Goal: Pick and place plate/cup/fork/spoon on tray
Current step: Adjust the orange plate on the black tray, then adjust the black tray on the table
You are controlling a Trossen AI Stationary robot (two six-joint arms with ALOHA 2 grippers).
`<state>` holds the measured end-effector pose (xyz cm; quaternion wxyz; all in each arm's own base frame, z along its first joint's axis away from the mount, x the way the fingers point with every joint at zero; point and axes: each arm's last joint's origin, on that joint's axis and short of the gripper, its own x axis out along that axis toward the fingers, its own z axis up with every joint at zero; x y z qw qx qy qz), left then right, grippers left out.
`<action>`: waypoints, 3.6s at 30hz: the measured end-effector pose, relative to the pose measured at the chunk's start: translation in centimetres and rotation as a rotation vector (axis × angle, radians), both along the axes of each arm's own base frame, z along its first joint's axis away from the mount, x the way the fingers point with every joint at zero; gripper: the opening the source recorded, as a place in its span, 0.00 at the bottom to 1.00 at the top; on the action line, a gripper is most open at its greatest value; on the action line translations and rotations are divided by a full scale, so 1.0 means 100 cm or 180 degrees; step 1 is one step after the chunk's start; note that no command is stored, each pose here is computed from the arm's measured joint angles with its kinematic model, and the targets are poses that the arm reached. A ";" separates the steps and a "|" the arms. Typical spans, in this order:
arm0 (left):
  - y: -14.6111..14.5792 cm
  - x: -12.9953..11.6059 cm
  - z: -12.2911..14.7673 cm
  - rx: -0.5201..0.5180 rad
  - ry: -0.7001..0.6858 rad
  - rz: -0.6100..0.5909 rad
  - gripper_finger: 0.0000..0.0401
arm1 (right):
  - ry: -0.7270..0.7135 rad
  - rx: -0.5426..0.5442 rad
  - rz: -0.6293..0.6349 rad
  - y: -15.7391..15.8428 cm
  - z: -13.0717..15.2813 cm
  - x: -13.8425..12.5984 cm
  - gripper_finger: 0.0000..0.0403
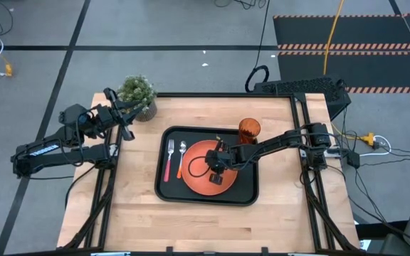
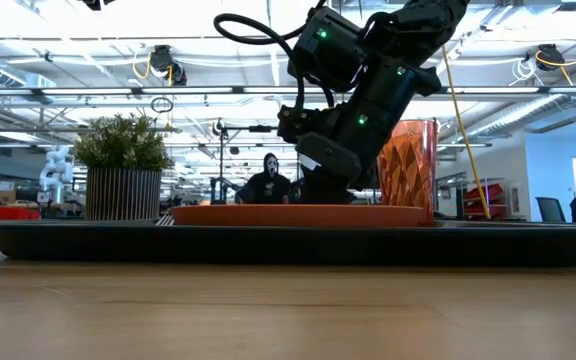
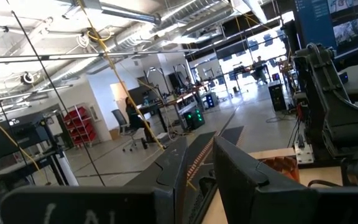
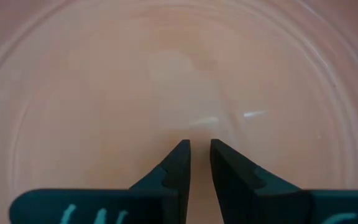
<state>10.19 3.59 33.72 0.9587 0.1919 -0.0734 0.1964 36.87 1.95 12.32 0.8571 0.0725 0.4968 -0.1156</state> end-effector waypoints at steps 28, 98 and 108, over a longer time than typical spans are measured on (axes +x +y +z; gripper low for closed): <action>0.000 0.000 -0.001 -0.0022 0.0018 -0.0004 0.20 | -0.0525 0.0192 -0.0086 0.034 0.091 -0.036 0.15; -0.003 0.002 -0.006 -0.0598 -0.0012 -0.0251 0.20 | 0.0280 0.0950 -0.0341 0.172 0.008 -0.106 0.00; -0.004 0.003 -0.006 -0.0598 -0.0009 -0.0280 0.20 | 0.0305 0.0759 -0.0405 0.167 0.007 -0.108 0.00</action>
